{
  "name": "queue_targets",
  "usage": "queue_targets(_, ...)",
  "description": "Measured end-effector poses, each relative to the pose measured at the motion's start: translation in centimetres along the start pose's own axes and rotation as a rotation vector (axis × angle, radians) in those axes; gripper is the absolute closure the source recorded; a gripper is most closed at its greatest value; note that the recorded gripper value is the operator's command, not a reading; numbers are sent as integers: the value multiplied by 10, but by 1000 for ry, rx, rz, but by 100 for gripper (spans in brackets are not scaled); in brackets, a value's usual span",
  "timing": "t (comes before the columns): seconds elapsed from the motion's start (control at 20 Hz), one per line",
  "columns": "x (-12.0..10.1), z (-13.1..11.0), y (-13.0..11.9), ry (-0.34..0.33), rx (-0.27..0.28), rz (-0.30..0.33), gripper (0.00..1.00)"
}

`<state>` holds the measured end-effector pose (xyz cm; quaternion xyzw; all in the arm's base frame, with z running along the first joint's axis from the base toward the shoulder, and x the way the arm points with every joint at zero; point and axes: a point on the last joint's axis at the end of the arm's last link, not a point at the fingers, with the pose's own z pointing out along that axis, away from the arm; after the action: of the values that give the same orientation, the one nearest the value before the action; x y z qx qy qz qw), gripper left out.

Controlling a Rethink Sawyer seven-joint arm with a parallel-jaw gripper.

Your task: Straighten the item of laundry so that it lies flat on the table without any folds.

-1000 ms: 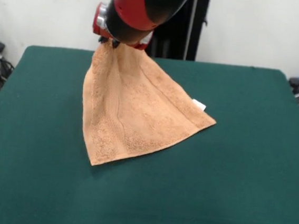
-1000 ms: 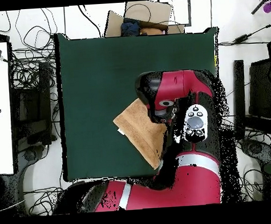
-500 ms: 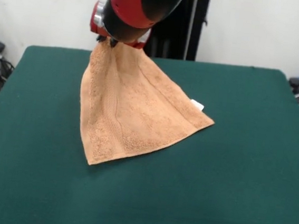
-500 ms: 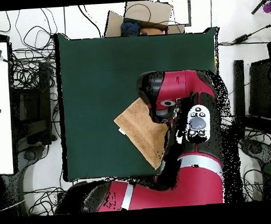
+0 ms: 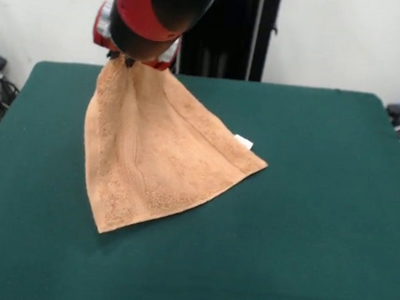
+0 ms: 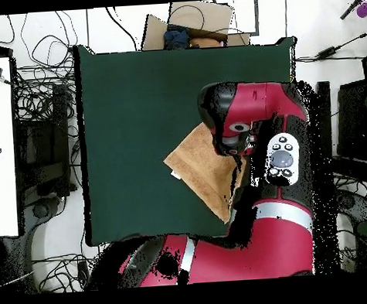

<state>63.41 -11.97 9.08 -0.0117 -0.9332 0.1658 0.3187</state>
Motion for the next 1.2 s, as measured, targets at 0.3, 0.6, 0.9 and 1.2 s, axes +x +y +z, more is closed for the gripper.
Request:
queue_targets(0.3,-29,-30,-8,-81,-15,24,100)
queue_targets(0.6,-56,-59,-8,-127,5,39,100)
queue_targets(0.9,-70,-93,13,-68,22,40,100)
queue_targets(1.2,-65,-124,50,2,30,20,100)
